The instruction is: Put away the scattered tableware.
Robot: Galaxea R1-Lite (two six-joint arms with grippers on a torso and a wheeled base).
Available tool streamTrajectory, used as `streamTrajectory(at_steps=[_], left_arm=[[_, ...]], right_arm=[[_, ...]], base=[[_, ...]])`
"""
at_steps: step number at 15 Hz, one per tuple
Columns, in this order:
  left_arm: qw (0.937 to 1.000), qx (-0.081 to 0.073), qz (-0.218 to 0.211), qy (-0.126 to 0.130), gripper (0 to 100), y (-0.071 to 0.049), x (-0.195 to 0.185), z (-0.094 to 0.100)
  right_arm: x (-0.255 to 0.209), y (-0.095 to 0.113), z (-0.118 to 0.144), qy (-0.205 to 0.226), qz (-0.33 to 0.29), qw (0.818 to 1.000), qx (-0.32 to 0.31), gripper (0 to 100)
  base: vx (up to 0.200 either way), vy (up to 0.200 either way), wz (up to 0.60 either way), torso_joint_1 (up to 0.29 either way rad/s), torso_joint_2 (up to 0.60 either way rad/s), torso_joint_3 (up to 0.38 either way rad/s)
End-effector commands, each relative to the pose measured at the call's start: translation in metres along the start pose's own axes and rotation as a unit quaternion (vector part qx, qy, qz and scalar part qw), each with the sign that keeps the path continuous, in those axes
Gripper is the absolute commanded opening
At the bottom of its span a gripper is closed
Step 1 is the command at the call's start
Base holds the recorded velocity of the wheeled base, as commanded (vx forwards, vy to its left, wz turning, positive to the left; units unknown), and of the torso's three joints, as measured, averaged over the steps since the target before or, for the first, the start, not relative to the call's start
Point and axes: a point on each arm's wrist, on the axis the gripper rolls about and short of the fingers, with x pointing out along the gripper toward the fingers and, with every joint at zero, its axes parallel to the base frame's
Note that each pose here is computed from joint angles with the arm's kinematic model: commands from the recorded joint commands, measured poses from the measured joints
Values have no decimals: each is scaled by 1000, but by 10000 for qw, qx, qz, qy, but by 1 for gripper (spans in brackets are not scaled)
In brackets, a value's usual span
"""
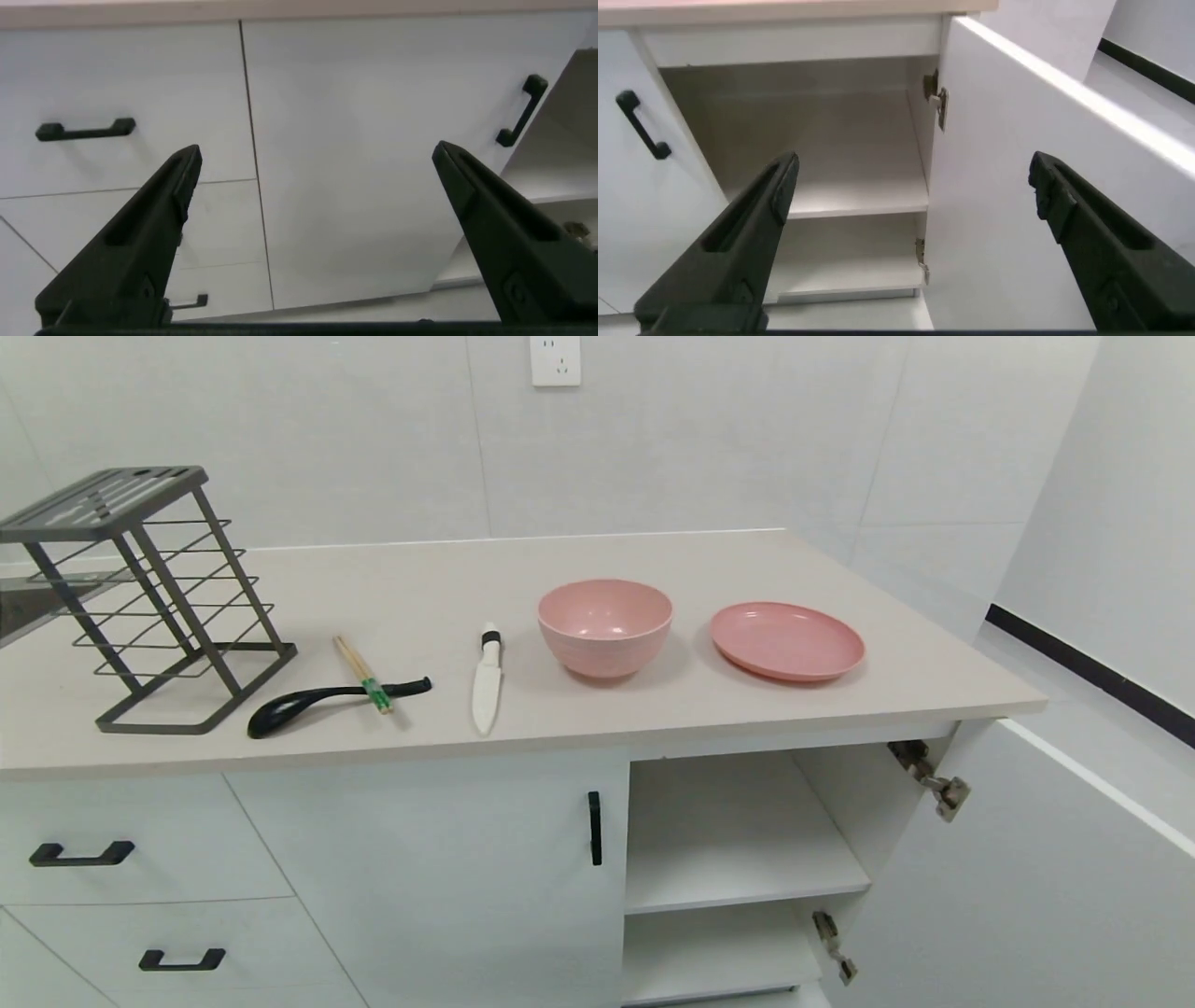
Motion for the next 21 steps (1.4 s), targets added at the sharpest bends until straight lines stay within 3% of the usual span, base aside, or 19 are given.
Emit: streamTrajectory(at_steps=[1, 15, 21], left_arm=[[10000, 1, 0, 8, 100, 0, 0, 0], [10000, 24, 15, 8, 100, 0, 0, 0], [10000, 24, 15, 8, 100, 0, 0, 0]], right_arm=[[0, 0, 0, 16, 0, 10000, -1, 100], [0, 0, 0, 16, 8, 10000, 7, 100], [0, 0, 0, 16, 0, 10000, 7, 100]], base=[[0, 0, 0, 217, -476, -271], [0, 0, 0, 242, -512, -278], [0, -100, 0, 62, -123, -63]])
